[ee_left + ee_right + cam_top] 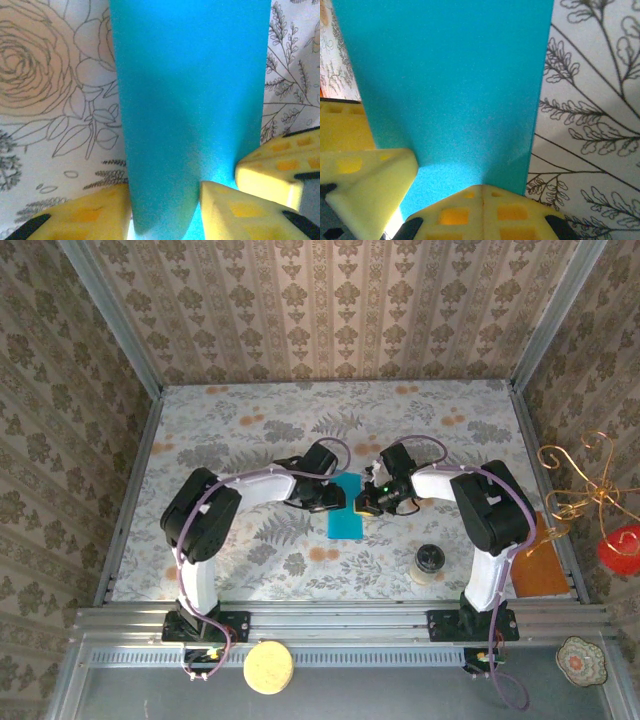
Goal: Fold a paper plane with a square sheet of paper (pick it up from the middle)
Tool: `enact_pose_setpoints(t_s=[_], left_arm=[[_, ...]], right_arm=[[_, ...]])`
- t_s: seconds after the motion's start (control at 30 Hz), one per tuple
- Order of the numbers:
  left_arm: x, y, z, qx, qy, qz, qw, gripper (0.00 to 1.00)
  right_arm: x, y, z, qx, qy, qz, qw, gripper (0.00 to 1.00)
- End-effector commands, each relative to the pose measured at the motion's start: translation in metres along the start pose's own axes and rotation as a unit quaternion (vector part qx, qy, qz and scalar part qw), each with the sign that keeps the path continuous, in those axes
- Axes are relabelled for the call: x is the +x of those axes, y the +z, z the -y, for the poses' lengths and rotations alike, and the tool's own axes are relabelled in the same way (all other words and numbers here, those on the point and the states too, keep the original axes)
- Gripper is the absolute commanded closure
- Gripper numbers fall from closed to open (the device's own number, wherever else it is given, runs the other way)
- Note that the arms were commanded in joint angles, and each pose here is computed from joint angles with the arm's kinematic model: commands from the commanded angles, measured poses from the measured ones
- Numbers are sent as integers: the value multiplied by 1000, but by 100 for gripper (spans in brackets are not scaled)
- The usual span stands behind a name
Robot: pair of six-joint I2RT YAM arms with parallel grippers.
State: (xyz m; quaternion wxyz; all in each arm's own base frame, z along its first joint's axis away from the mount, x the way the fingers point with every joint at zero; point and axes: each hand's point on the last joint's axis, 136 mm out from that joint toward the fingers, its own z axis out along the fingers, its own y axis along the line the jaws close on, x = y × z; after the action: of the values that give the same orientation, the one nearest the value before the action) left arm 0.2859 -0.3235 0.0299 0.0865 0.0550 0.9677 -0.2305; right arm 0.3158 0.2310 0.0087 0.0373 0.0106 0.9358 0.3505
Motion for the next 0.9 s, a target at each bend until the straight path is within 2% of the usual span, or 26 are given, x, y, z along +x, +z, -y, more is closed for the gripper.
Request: enact_pose_setpoints(t_s=[0.0,0.13,0.33,0.57,0.87], left_arm=[[-15,-34,-4,-6,-15,47,999,56],[-27,-64,14,39,-6,79,996,57],[-17,-62,59,148,17,34,988,75],[-15,-24,64,148,12,-29,988,92],[-8,16,51,124,-11,-77,989,100]], right_arm=[[47,20,77,121,55,-59,989,94],[49,22,82,126,54,-66,988,95],[47,22,82,129,59,-70,987,95],[52,22,86,139,67,-82,985,95],[57,25,94,151,75,-94,981,97]])
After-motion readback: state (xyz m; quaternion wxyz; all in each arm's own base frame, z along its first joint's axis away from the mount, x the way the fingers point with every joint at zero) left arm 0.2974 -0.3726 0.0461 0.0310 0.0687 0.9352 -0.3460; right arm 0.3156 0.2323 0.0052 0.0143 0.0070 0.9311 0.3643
